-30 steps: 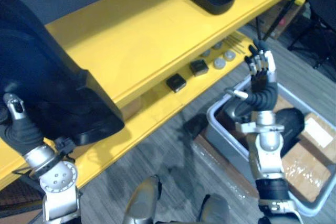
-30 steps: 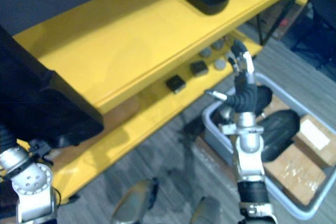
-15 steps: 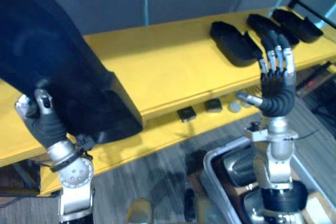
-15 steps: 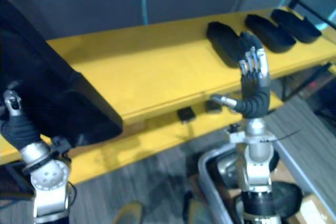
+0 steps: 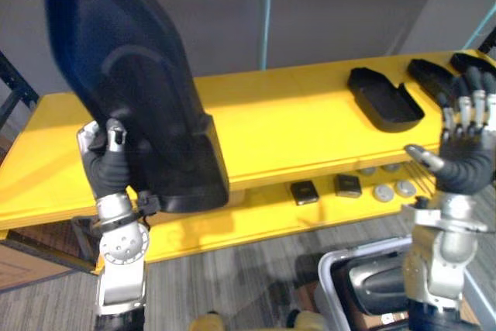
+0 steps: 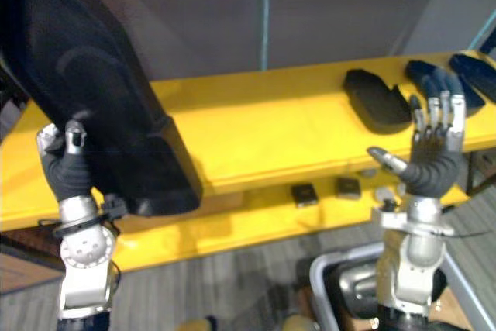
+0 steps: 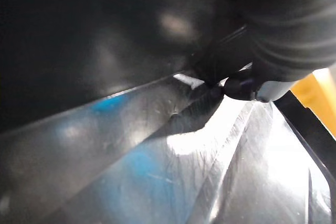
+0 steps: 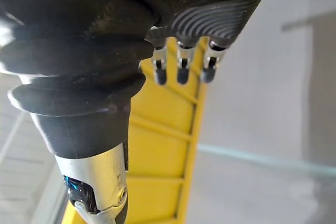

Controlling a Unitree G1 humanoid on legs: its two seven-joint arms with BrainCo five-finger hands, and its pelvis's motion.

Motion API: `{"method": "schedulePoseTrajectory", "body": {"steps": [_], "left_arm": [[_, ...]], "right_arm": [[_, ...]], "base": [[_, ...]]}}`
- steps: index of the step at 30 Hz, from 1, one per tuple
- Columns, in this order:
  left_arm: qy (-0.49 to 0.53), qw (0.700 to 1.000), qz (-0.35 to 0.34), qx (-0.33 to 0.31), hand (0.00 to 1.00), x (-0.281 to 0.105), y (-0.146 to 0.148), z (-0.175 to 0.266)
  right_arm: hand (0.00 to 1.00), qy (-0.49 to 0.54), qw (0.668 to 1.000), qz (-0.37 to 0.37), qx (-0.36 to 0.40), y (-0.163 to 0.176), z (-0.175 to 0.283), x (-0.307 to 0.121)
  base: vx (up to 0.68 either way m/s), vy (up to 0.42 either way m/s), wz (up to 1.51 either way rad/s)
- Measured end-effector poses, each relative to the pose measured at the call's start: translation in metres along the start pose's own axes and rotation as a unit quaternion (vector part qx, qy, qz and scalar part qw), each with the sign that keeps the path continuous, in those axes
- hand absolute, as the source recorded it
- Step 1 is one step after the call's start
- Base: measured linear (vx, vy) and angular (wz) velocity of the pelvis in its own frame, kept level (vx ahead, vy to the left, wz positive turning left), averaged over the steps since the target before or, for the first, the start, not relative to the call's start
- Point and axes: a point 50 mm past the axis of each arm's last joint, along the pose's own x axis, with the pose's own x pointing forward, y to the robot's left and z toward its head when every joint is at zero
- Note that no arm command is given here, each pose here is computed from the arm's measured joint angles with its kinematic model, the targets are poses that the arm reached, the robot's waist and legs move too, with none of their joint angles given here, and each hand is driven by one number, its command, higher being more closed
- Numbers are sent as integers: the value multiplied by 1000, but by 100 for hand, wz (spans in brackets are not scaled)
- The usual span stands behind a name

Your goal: Walk over and take plastic housings, then place them on the shelf

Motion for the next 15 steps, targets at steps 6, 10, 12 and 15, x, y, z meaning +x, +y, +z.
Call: {"method": "schedulePoseTrajectory", "body": {"steps": [6,10,12,15], "left_arm": [[159,987,-25,2,100,27,-7,-60],[262,965,3,-5,100,44,-2,-97],[283,959,25,-20,100,59,1,-102],[289,955,57,-9,100,81,9,-99]], "right_arm": [[0,61,998,-1,-8,-6,-9,-15],[0,83,996,4,24,-9,-11,-24],[0,114,993,7,30,-11,-15,-34],[0,161,986,15,37,-9,-21,-49]], "base": [[31,49,-45],[23,30,-53],[14,24,-48],[6,2,-39]]}}
